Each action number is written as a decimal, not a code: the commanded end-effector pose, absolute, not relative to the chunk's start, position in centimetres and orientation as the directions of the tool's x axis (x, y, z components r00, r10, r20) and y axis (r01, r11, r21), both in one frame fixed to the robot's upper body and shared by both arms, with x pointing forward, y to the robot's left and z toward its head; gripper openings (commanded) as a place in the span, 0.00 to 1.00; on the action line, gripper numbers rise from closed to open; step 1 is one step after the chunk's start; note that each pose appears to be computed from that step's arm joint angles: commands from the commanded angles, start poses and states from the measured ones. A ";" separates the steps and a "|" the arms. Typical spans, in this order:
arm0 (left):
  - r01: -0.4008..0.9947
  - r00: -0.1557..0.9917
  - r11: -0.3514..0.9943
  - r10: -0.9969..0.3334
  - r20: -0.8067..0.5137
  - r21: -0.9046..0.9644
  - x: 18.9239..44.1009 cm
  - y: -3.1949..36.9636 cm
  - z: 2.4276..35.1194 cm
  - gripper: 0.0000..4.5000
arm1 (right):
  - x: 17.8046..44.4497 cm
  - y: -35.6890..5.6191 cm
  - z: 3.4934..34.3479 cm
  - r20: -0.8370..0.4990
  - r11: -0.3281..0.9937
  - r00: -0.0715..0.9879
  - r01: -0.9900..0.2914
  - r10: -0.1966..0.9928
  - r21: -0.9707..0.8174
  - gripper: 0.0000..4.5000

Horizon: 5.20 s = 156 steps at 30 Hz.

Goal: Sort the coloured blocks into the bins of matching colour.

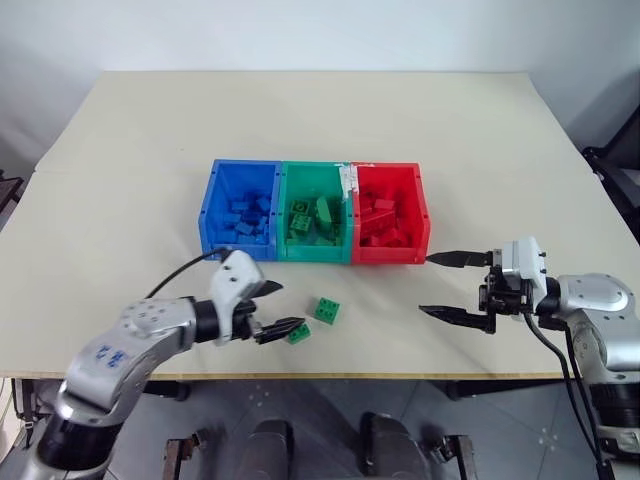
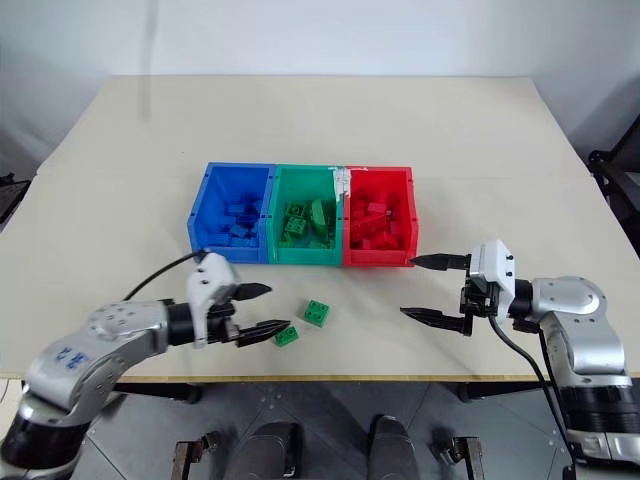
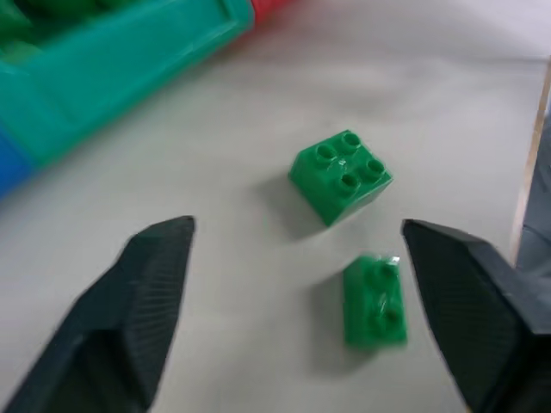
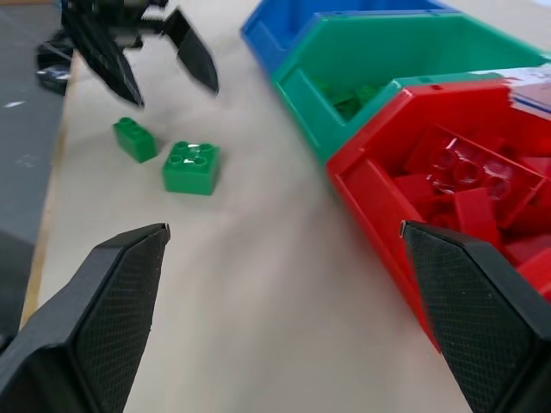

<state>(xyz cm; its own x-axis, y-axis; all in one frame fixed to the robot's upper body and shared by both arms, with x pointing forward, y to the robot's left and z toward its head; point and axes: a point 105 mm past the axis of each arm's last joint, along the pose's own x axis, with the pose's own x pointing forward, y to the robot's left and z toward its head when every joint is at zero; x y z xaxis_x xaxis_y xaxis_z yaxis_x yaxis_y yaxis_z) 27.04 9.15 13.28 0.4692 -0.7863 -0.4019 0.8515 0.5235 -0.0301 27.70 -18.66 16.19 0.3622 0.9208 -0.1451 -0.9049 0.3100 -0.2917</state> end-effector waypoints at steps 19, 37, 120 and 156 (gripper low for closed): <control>0.786 0.490 0.616 -0.670 -0.557 -0.049 27.8 4.8 11.6 0.87 | 26.1 -17.6 16.6 -0.111 0.355 0.402 -0.885 0.909 -0.302 1.00; 0.860 0.498 0.510 -0.842 -0.209 -0.006 27.8 8.6 17.8 0.33 | 26.7 -17.2 17.4 -0.085 0.373 0.419 -0.871 0.904 -0.320 1.00; 0.904 0.428 0.384 -0.827 -0.364 0.190 26.2 10.5 12.3 0.10 | 24.2 -17.7 15.2 -0.151 0.290 0.349 -0.904 0.925 -0.315 1.00; 0.767 0.582 0.525 -0.811 -0.056 0.368 28.4 21.5 20.0 0.86 | 28.0 -16.8 16.7 0.051 0.463 0.478 -0.811 0.877 -0.358 1.00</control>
